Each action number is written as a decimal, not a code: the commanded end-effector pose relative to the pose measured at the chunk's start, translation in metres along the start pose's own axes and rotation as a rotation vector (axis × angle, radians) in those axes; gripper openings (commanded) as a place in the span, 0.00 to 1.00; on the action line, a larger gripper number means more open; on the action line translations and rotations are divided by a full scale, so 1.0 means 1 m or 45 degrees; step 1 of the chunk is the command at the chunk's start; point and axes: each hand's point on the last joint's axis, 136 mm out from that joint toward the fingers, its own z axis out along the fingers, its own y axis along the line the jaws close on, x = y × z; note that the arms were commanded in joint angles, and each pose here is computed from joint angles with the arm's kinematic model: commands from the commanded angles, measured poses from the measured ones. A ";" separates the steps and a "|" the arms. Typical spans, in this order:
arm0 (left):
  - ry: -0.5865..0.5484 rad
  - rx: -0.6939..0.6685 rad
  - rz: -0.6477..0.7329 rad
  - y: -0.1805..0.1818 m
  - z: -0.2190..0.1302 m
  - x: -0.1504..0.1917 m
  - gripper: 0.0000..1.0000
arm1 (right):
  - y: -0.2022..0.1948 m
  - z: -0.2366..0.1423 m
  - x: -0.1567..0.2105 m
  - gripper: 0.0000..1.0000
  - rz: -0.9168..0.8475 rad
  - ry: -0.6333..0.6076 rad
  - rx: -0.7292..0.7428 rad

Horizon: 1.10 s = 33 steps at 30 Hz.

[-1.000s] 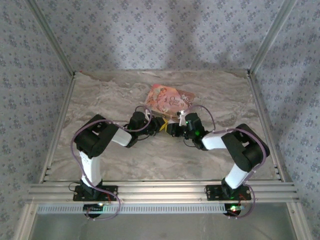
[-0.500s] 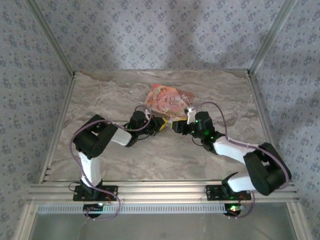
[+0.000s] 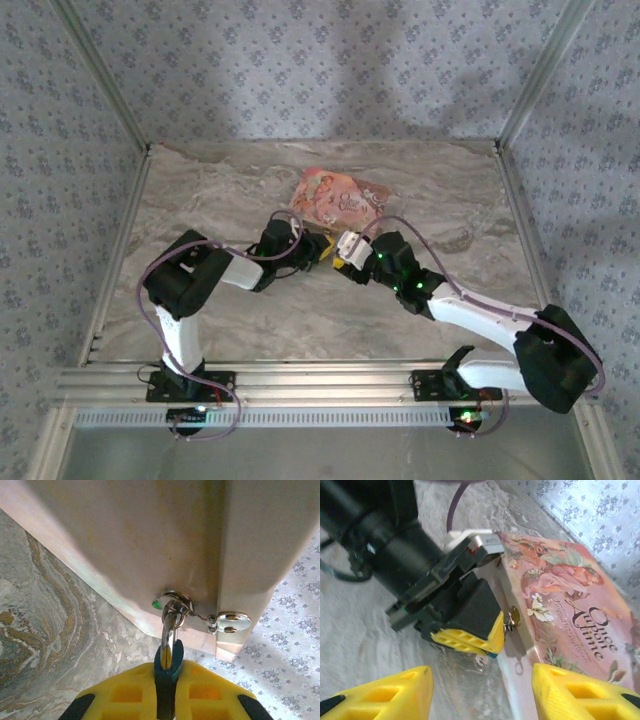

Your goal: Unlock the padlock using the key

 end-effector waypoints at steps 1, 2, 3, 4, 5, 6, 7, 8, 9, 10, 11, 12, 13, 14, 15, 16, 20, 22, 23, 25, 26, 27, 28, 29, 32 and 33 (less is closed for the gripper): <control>0.019 0.022 -0.009 -0.014 -0.001 0.005 0.00 | 0.000 0.008 0.025 0.56 -0.280 0.126 0.042; 0.020 0.022 -0.011 -0.015 -0.001 0.005 0.00 | 0.000 0.012 0.028 0.56 -0.299 0.137 0.045; 0.024 0.024 -0.013 -0.016 -0.001 0.006 0.00 | 0.001 0.014 0.030 0.56 -0.310 0.144 0.047; 0.026 0.027 -0.013 -0.017 -0.001 0.006 0.00 | 0.001 0.017 0.033 0.56 -0.317 0.151 0.052; 0.029 0.028 -0.015 -0.018 -0.001 0.006 0.00 | 0.003 0.021 0.036 0.56 -0.326 0.153 0.048; 0.033 0.025 -0.018 -0.017 -0.001 0.007 0.00 | 0.004 0.023 0.037 0.56 -0.330 0.154 0.047; 0.036 0.026 -0.019 -0.018 0.000 0.007 0.00 | 0.006 0.026 0.039 0.55 -0.336 0.154 0.044; 0.039 0.027 -0.019 -0.019 0.000 0.008 0.00 | 0.008 0.030 0.040 0.55 -0.344 0.154 0.037; 0.042 0.026 -0.020 -0.019 0.000 0.008 0.00 | 0.009 0.033 0.041 0.55 -0.353 0.155 0.033; 0.044 0.027 -0.020 -0.020 0.000 0.008 0.00 | 0.009 0.036 0.042 0.55 -0.364 0.161 0.033; 0.047 0.030 -0.022 -0.021 0.000 0.009 0.00 | 0.010 0.039 0.043 0.55 -0.370 0.162 0.032; 0.047 0.030 -0.022 -0.021 0.000 0.009 0.00 | 0.010 0.041 0.044 0.55 -0.377 0.162 0.037; 0.048 0.031 -0.022 -0.022 0.000 0.009 0.00 | 0.010 0.044 0.045 0.55 -0.381 0.162 0.038; 0.049 0.030 -0.023 -0.021 0.000 0.010 0.00 | 0.011 0.046 0.045 0.54 -0.384 0.161 0.037; 0.048 0.030 -0.023 -0.022 0.000 0.009 0.00 | 0.011 0.048 0.045 0.54 -0.388 0.160 0.035; 0.048 0.031 -0.025 -0.022 0.000 0.009 0.00 | 0.012 0.051 0.046 0.53 -0.393 0.167 0.033; 0.054 0.032 -0.025 -0.022 0.000 0.010 0.00 | 0.010 0.057 0.050 0.48 -0.404 0.182 0.050; 0.056 0.033 -0.025 -0.022 0.000 0.010 0.00 | 0.008 0.059 0.051 0.46 -0.407 0.184 0.063; 0.056 0.033 -0.026 -0.022 0.000 0.010 0.00 | 0.007 0.060 0.051 0.46 -0.409 0.185 0.070; 0.059 0.033 -0.026 -0.022 0.000 0.011 0.00 | 0.006 0.062 0.051 0.44 -0.413 0.182 0.082; 0.056 0.033 -0.026 -0.022 0.000 0.010 0.00 | 0.005 0.063 0.051 0.44 -0.414 0.182 0.088; 0.058 0.033 -0.026 -0.022 0.000 0.010 0.00 | 0.005 0.064 0.051 0.43 -0.415 0.181 0.089; 0.061 0.033 -0.025 -0.022 0.001 0.011 0.00 | 0.004 0.065 0.051 0.42 -0.415 0.182 0.095; 0.060 0.033 -0.025 -0.022 0.000 0.011 0.00 | 0.003 0.066 0.051 0.41 -0.416 0.180 0.103; 0.060 0.032 -0.025 -0.022 0.000 0.011 0.00 | 0.001 0.068 0.050 0.39 -0.424 0.175 0.117; 0.062 0.033 -0.024 -0.022 0.000 0.011 0.00 | 0.000 0.069 0.050 0.38 -0.424 0.171 0.122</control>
